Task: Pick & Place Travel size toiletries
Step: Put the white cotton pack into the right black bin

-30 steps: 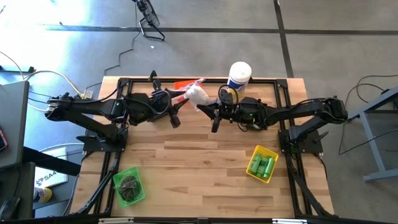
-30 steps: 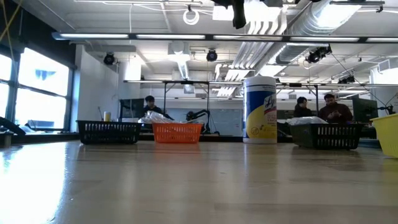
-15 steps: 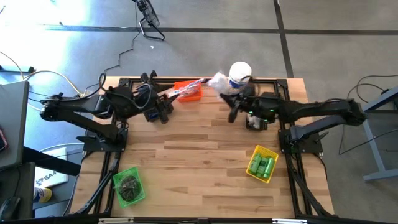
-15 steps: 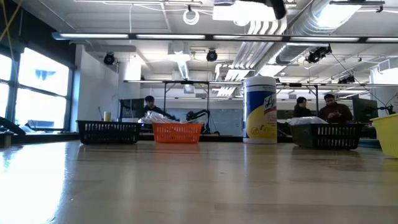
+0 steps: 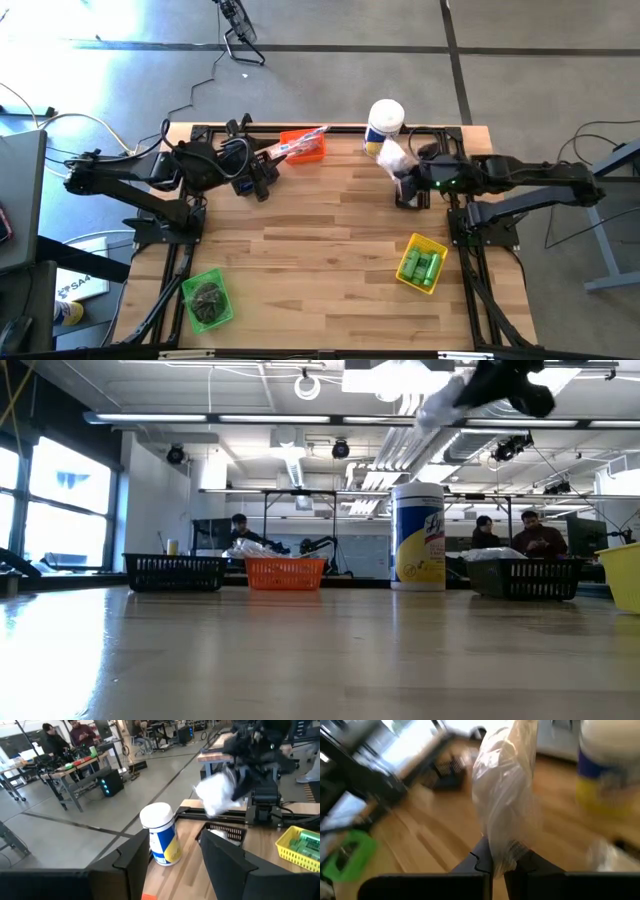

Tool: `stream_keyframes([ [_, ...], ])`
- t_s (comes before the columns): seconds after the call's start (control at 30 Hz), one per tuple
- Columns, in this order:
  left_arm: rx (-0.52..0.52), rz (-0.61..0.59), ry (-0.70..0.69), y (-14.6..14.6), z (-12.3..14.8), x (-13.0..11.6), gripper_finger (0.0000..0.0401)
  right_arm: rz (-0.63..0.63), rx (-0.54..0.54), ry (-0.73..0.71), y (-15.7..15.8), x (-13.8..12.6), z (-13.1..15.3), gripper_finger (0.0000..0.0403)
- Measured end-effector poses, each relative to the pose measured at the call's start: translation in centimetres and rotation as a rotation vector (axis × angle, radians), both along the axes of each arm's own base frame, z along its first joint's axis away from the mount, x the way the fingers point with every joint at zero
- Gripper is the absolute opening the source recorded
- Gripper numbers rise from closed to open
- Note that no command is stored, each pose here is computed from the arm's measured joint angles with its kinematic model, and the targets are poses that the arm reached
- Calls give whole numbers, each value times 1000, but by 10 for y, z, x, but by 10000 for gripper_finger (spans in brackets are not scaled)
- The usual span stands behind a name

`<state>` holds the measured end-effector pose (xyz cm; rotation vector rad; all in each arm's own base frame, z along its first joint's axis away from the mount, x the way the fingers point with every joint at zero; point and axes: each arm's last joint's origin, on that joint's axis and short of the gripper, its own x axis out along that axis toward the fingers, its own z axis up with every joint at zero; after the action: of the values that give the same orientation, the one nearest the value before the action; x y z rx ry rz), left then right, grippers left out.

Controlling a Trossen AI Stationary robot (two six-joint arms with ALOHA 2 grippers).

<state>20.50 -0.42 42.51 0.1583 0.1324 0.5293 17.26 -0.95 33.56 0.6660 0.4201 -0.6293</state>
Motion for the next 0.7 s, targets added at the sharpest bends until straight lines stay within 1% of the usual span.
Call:
stream_keyframes([
  [0.17,0,1,-1,0,0,0,172,23,174,218,4,-10,-20,13],
  [0.33,0,1,1,0,0,0,172,44,301,422,7,-15,-35,13],
  [0.5,-9,2,-4,0,0,0,172,38,380,594,9,-21,-45,13],
  [0.7,-20,3,-10,0,0,0,172,-72,439,765,6,-23,-56,13],
])
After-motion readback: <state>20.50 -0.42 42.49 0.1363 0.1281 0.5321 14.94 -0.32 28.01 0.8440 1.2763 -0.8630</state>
